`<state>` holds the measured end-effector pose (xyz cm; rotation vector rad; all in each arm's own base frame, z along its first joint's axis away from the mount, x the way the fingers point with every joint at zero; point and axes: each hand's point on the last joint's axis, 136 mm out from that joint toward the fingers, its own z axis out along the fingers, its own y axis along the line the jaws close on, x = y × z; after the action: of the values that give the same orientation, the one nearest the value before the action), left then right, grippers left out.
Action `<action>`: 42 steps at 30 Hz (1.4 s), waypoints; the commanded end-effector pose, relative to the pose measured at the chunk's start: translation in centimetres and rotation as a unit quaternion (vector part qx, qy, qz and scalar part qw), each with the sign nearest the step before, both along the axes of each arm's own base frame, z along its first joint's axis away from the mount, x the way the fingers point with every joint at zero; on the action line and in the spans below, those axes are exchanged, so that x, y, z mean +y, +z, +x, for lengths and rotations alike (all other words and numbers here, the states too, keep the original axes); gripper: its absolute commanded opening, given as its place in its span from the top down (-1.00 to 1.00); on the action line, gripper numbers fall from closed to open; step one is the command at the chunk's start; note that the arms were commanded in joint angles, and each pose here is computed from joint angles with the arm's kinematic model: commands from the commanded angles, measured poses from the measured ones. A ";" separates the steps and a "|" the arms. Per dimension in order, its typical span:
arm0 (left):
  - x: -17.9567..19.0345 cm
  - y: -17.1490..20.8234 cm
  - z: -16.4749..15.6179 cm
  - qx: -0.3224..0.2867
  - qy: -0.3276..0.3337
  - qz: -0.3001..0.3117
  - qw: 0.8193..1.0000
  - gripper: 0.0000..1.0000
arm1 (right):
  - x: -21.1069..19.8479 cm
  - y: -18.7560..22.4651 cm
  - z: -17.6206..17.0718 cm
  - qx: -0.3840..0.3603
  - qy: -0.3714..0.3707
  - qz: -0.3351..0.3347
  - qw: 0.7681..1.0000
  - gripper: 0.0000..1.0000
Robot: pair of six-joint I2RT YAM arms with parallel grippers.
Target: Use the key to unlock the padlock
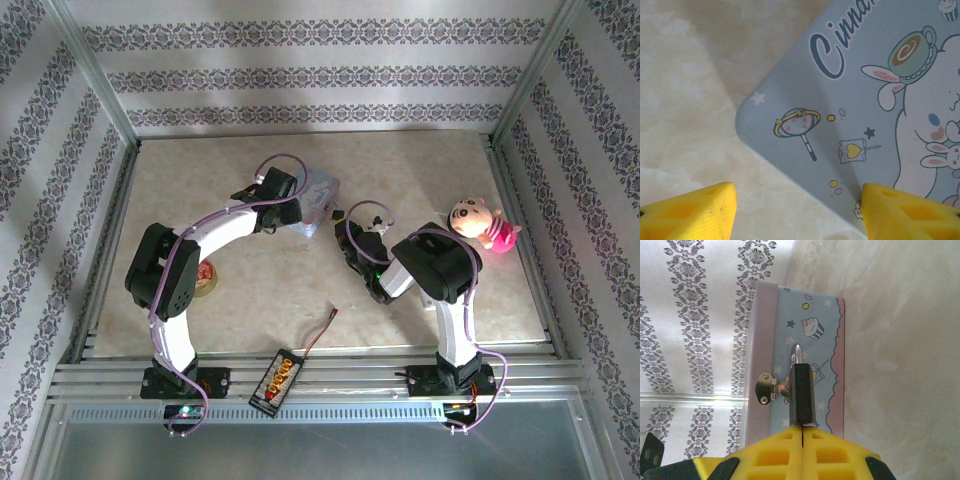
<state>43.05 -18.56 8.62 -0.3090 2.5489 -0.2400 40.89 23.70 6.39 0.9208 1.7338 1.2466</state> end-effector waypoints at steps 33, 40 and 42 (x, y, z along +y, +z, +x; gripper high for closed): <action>2.0 -4.2 -3.9 0.083 -0.007 0.037 0.996 -0.23 | -1.7 0.8 0.4 -0.040 -0.065 -0.035 0.996 1.00; 2.1 -4.2 -4.0 0.084 -0.006 0.036 0.996 -0.23 | -2.0 2.0 1.4 -0.059 -0.062 -0.044 0.995 1.00; 2.2 -4.1 -4.0 0.082 -0.005 0.039 0.996 -0.23 | -1.8 2.4 1.6 -0.065 -0.057 -0.044 0.995 1.00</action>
<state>42.78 -18.71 8.55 -0.3032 2.5364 -0.2724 41.45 21.71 5.30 0.9089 1.6944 1.0728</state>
